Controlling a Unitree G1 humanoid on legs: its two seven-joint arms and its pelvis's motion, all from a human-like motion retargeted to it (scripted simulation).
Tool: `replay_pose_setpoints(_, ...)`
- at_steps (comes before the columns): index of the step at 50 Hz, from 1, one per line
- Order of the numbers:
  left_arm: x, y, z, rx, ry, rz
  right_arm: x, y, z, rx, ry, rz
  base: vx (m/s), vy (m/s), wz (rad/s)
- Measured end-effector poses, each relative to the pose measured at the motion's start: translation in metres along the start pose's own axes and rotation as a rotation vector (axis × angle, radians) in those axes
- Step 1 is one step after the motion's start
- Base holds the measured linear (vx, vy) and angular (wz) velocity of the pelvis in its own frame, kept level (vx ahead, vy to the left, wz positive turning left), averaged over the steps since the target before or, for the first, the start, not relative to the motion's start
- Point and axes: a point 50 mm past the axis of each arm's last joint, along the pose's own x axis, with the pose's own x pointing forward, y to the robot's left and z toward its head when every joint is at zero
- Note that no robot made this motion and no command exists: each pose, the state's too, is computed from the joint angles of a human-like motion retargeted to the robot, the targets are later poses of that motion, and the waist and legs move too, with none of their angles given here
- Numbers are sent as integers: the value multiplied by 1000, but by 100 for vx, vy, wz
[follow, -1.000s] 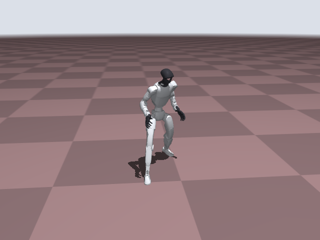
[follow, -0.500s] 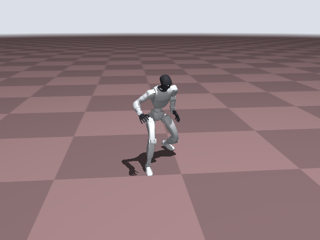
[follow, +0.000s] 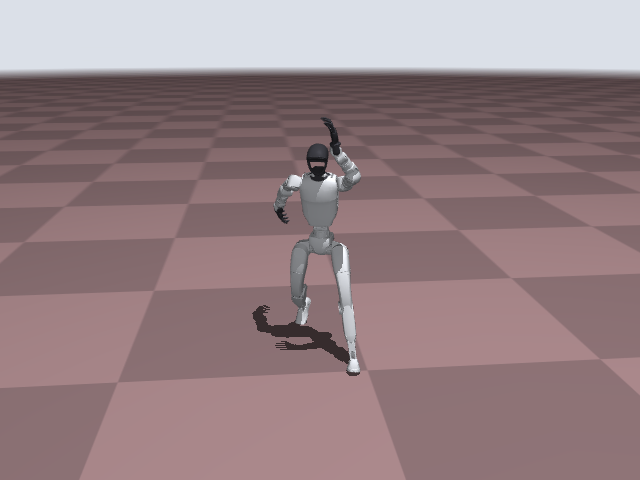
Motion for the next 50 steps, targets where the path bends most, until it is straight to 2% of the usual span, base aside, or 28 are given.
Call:
replay_pose_setpoints(4,20,34,30,134,-95,22,-6,-42,19,135,-17,-207,-16,20,-75)
replay_pose_setpoints(6,22,42,40,177,-140,11,-10,-64,60,264,-101,-339,-20,0,-39)
replay_pose_setpoints(8,10,51,42,177,-146,-31,-27,-91,143,363,-255,-435,-12,1,-20)
replay_pose_setpoints(10,-28,46,19,62,-42,-138,-66,-106,239,365,-481,-494,4,1,-16)
replay_pose_setpoints(12,-103,31,-28,-242,221,-222,-127,-111,320,352,-762,-557,18,5,15)
replay_pose_setpoints(14,-229,30,-71,-581,638,-118,-201,-122,366,348,-1077,-675,25,7,37)
replay_pose_setpoints(16,-369,46,-77,-623,1092,76,-285,-116,395,331,-1447,-769,26,4,-32)
replay_pose_setpoints(17,-440,55,-68,-502,1321,76,-325,-108,401,330,-1630,-785,27,6,-58)
replay_pose_setpoints(20,-615,90,15,-154,1998,-12,-465,-85,395,258,-2141,-888,18,11,27)
replay_pose_setpoints(23,-715,105,118,-2,2598,112,-625,-41,345,93,-2561,-1071,-8,-10,130)
replay_pose_setpoints(24,-732,107,163,50,2806,156,-663,-25,322,8,-2639,-1083,-17,-8,212)
replay_pose_setpoints(26,-741,111,235,168,3115,42,-733,1,256,63,-2768,-1419,-22,-10,232)
replay_pose_setpoints(28,-735,116,281,179,3238,-280,-778,36,184,156,-2958,-1543,-19,-11,200)
replay_pose_setpoints(29,-730,118,302,112,3256,-444,-793,52,148,193,-3020,-1629,-15,-10,171)
replay_pose_setpoints(31,-723,122,318,-33,3240,-588,-814,80,75,293,-3071,-1798,-16,-9,140)
replay_pose_setpoints(34,-711,137,328,-164,3230,-524,-818,101,-9,371,-3012,-2056,-15,-5,129)
replay_pose_setpoints(36,-703,153,338,-120,3270,-478,-812,98,-38,492,-3007,-2130,-18,2,198)
replay_pose_setpoints(39,-710,148,330,177,3243,-381,-807,103,-6,597,-3220,-1995,-34,8,185)
replay_pose_setpoints(42,-731,108,263,127,3023,-439,-787,84,54,432,-3330,-1869,-32,2,92)
replay_pose_setpoints(46,-726,74,155,108,2678,-243,-724,-25,186,503,-2879,-1854,-16,1,54)
replay_pose_setpoints(48,-703,68,108,94,2443,-157,-668,-74,241,470,-2616,-1805,-4,5,124)
replay_pose_setpoints(50,-662,71,66,90,2157,-187,-609,-102,266,384,-2435,-1823,-3,8,143)
